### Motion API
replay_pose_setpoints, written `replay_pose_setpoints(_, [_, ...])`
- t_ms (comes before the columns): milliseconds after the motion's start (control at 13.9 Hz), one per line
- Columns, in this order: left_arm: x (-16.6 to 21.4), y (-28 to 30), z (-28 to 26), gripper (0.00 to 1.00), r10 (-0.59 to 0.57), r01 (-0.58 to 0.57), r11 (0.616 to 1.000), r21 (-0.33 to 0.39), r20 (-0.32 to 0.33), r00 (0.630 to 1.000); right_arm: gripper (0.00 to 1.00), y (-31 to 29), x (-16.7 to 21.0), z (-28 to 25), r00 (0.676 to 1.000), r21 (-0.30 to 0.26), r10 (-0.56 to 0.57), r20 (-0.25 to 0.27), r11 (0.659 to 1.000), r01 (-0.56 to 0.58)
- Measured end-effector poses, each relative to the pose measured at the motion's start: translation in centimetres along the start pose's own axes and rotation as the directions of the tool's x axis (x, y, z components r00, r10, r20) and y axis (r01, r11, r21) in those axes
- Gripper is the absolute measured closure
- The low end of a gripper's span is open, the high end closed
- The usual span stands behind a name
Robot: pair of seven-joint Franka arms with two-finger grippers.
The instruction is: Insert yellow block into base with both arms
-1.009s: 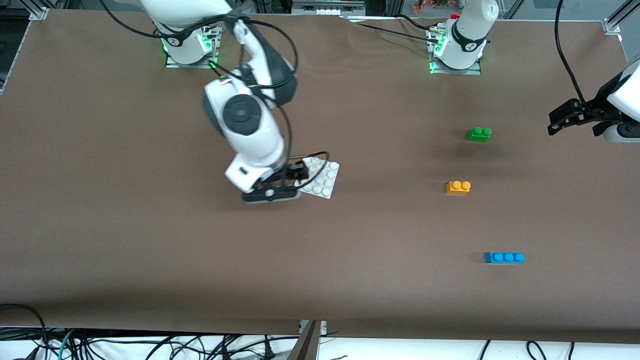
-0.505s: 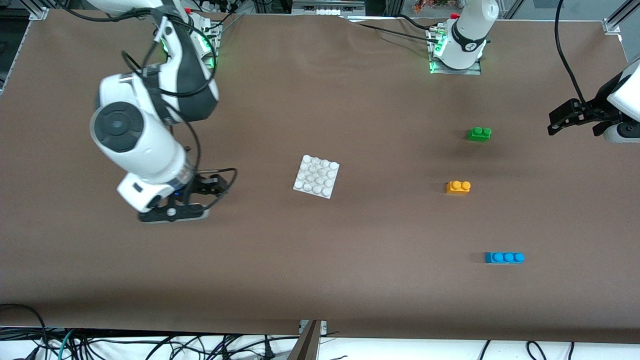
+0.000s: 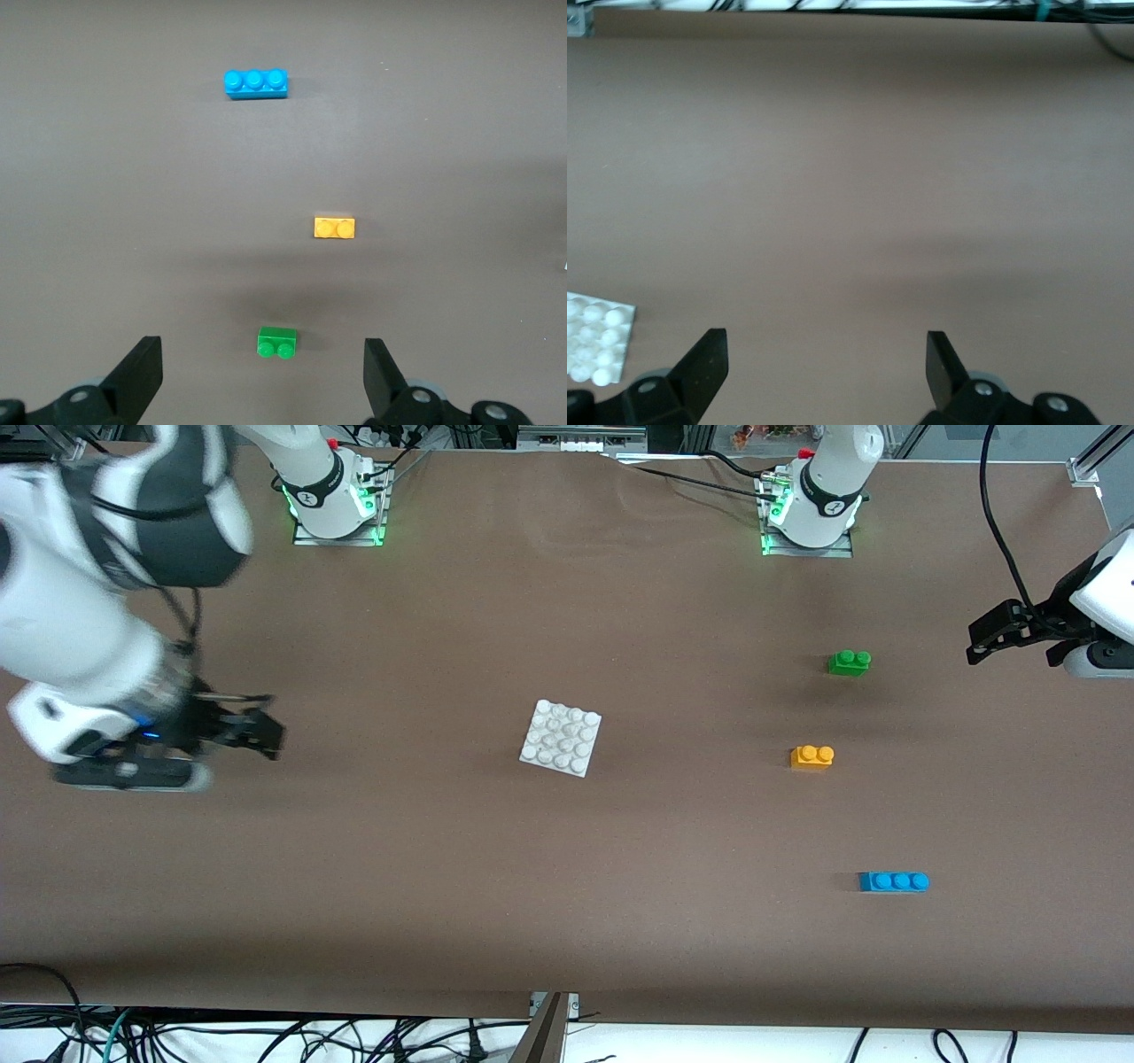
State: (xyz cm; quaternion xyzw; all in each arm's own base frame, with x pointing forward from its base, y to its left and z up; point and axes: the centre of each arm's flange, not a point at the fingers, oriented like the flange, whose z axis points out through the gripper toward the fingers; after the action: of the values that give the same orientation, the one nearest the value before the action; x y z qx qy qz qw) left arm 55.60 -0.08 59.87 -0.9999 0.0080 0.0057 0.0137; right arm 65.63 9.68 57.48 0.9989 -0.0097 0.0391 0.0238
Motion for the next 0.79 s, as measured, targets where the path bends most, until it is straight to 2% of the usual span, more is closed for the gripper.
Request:
replay_pose_setpoints(216, [-0.1, 1.5, -0.2, 0.00, 0.027, -0.027, 1.000, 0.001, -0.003, 1.000, 0.00, 8.6, -1.2, -1.8, 0.995, 0.031, -0.104, -0.008, 0.994, 0.104])
replay_pose_setpoints(361, [-0.2, 1.6, -0.2, 0.00, 0.028, -0.028, 1.000, 0.001, 0.000, 1.000, 0.00, 12.4, -2.4, -2.8, 0.994, 0.042, -0.112, -0.016, 0.993, 0.112])
replay_pose_setpoints(505, [-0.4, 1.6, -0.4, 0.00, 0.029, -0.029, 1.000, 0.001, 0.008, 1.000, 0.00, 14.9, -3.5, -3.8, 0.996, 0.044, -0.087, -0.024, 0.995, 0.088])
replay_pose_setpoints(793, [-1.6, 3.1, -1.1, 0.00, 0.056, -0.056, 0.998, 0.004, 0.035, 0.998, 0.00, 16.1, -5.4, -4.9, 0.996, 0.011, -0.086, 0.002, 0.996, 0.086])
